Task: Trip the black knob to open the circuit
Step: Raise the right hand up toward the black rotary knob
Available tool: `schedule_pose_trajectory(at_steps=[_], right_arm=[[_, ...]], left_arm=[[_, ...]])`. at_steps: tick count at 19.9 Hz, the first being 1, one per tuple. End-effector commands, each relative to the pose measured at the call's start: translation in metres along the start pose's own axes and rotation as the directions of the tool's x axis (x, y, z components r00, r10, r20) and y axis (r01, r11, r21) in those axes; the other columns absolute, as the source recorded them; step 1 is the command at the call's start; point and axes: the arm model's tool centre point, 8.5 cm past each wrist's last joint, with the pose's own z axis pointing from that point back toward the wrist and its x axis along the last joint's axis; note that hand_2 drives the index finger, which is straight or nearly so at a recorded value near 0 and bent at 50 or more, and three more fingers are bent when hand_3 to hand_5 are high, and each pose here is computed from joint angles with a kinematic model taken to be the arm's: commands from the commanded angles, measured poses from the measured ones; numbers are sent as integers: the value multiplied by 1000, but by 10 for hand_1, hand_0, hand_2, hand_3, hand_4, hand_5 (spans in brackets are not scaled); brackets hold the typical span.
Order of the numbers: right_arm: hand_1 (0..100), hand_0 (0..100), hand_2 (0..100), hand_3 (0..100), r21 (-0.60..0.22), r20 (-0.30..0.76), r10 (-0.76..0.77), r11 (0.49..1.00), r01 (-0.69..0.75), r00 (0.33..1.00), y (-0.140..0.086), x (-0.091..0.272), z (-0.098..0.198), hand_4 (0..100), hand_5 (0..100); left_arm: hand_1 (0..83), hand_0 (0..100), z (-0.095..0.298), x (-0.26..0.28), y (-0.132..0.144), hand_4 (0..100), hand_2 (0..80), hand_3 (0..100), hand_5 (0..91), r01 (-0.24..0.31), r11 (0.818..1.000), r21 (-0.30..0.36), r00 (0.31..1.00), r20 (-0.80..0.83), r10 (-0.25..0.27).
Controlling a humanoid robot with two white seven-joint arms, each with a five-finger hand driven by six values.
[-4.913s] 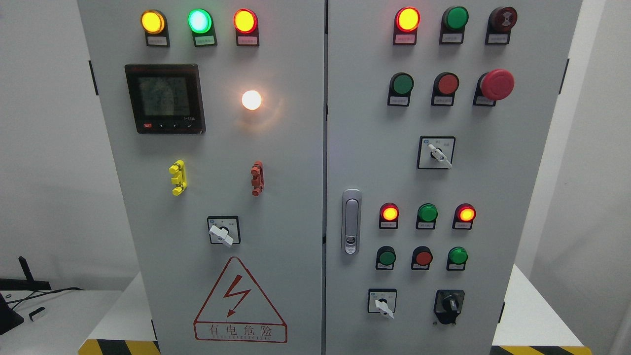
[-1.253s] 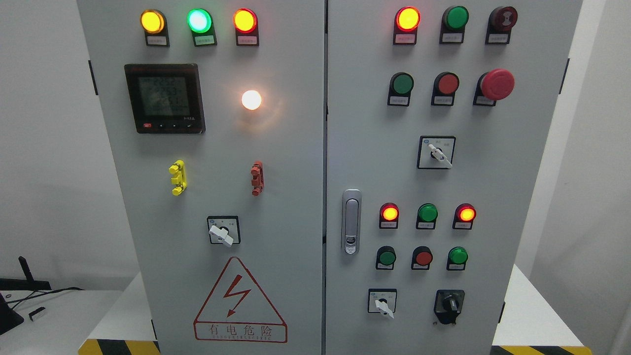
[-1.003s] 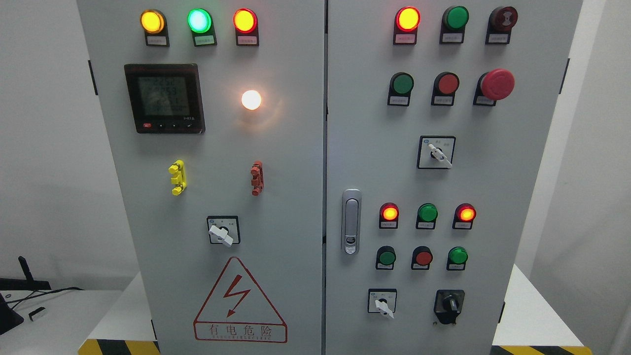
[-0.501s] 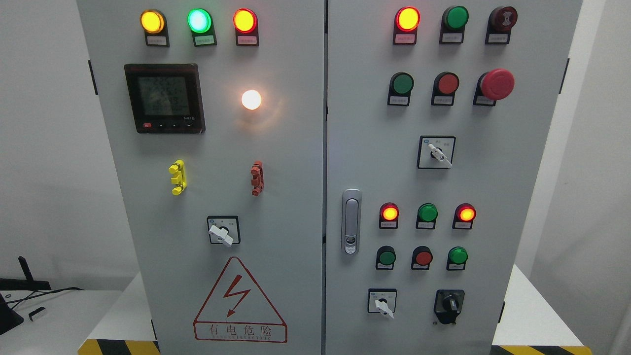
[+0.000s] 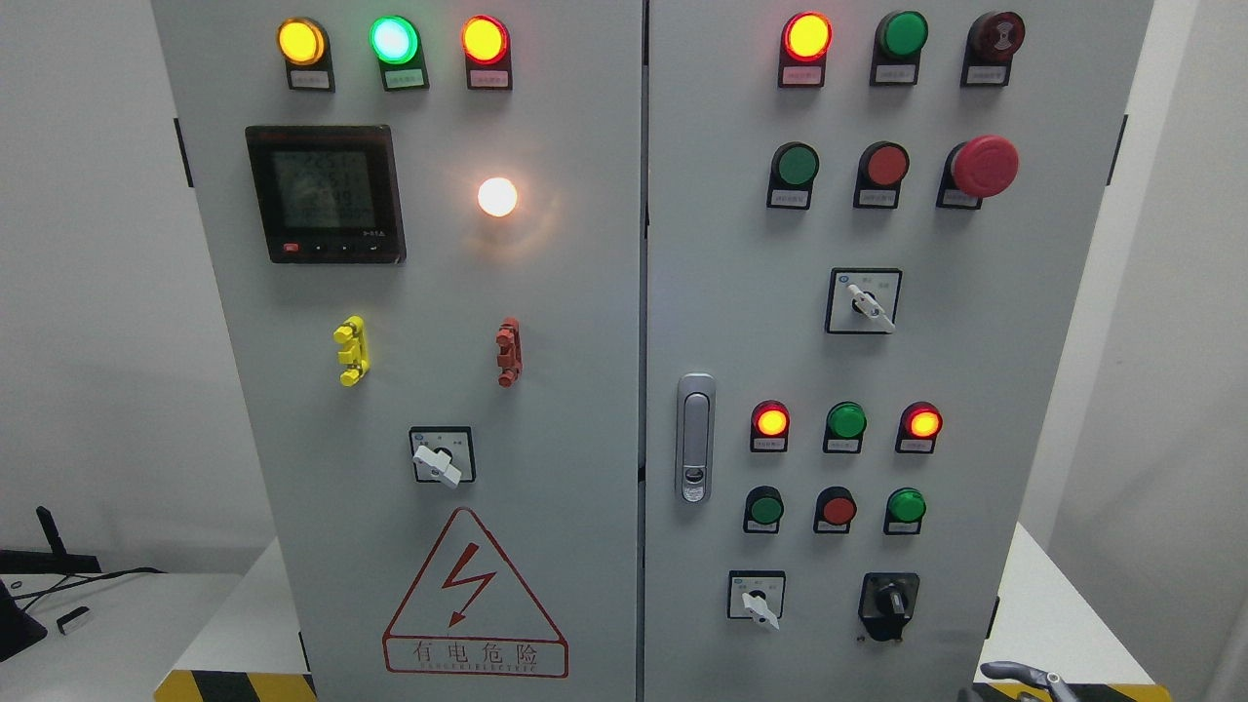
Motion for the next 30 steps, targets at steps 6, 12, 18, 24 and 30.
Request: schedule_pose_trajectory(at_steps=[6, 12, 18, 24, 30], right_arm=[[698, 334, 410, 929, 24, -19, 0, 1000, 0, 1000, 13, -1, -21, 1000, 1000], [703, 334, 410, 934, 42, -37, -6, 999, 8, 999, 22, -1, -25, 1000, 1000], [705, 336, 413, 938, 44, -43, 6, 999, -4, 999, 25, -3, -30, 1000, 1000], [704, 339, 414, 940, 42, -76, 13, 999, -10, 997, 25, -6, -32, 1000, 1000], [701, 342, 414, 942, 43, -78, 12, 999, -8, 997, 26, -5, -37, 1000, 1000]], left_arm=[[389, 120, 0, -1, 1, 0, 0, 0, 0, -5, 1000, 2, 1000, -1, 5], [389, 120, 0, 0, 1, 0, 0, 0, 0, -5, 1000, 2, 1000, 0, 5], [389, 120, 0, 0, 1, 0, 0, 0, 0, -5, 1000, 2, 1000, 0, 5], [389, 120, 0, 0, 0, 0, 0, 0, 0, -5, 1000, 1, 1000, 0, 5], [389, 120, 0, 0, 0, 0, 0, 0, 0, -5, 1000, 1, 1000, 0, 5]])
